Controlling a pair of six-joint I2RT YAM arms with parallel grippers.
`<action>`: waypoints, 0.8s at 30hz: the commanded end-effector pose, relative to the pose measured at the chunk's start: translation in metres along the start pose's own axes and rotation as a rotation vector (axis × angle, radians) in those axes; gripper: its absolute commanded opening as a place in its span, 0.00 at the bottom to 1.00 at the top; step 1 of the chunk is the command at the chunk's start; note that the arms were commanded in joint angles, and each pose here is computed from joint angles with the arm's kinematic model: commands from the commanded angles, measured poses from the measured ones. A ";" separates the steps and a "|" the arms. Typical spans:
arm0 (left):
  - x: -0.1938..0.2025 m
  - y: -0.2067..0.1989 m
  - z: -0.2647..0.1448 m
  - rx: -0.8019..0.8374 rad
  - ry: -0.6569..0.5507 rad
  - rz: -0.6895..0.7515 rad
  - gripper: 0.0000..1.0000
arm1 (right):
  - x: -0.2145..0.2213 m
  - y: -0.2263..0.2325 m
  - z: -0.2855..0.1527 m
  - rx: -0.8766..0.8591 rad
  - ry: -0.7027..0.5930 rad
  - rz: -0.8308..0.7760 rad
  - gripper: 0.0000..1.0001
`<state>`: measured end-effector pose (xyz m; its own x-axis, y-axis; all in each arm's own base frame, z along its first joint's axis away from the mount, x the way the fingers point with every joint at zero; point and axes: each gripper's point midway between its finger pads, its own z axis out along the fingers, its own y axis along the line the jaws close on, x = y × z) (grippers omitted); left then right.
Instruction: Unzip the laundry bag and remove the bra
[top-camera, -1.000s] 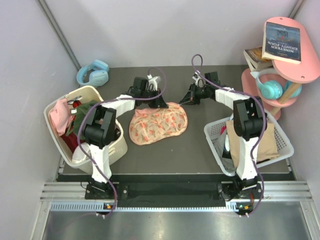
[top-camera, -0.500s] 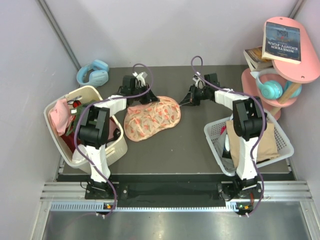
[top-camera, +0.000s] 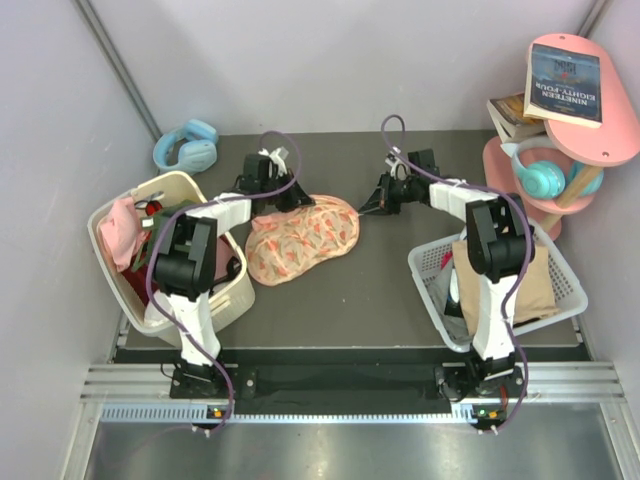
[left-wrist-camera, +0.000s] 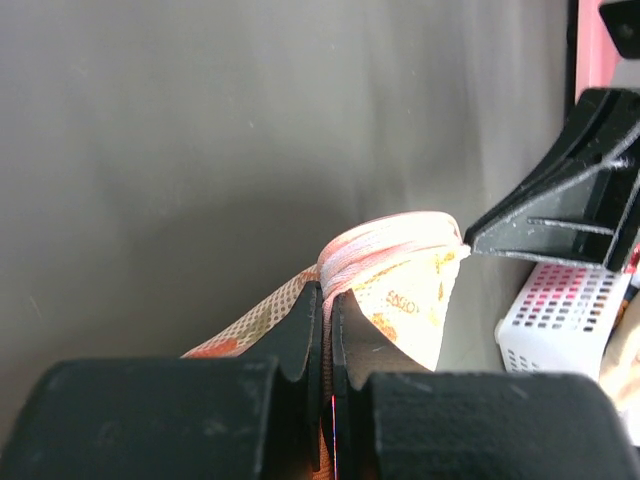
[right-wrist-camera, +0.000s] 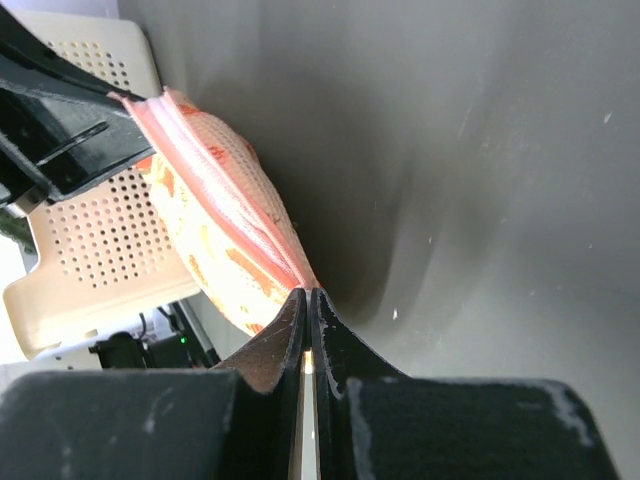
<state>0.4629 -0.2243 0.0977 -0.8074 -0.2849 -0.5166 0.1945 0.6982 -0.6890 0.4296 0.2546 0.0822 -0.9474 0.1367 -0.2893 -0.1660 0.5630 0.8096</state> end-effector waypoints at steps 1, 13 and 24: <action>-0.023 -0.002 -0.029 -0.041 -0.083 0.067 0.00 | -0.021 0.014 -0.023 0.032 -0.046 -0.077 0.00; 0.012 -0.043 -0.039 0.091 0.020 0.049 0.05 | -0.092 0.018 -0.022 0.064 -0.112 -0.140 0.00; 0.026 -0.040 -0.048 0.034 0.147 0.221 0.81 | -0.092 0.026 -0.016 0.001 -0.119 -0.190 0.00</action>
<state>0.3992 -0.2399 0.1148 -0.8675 -0.1136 -0.4843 0.3021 0.6532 -0.6943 0.4980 0.2424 0.1175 -0.9081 0.1375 -0.3957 -0.2380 0.6081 0.7574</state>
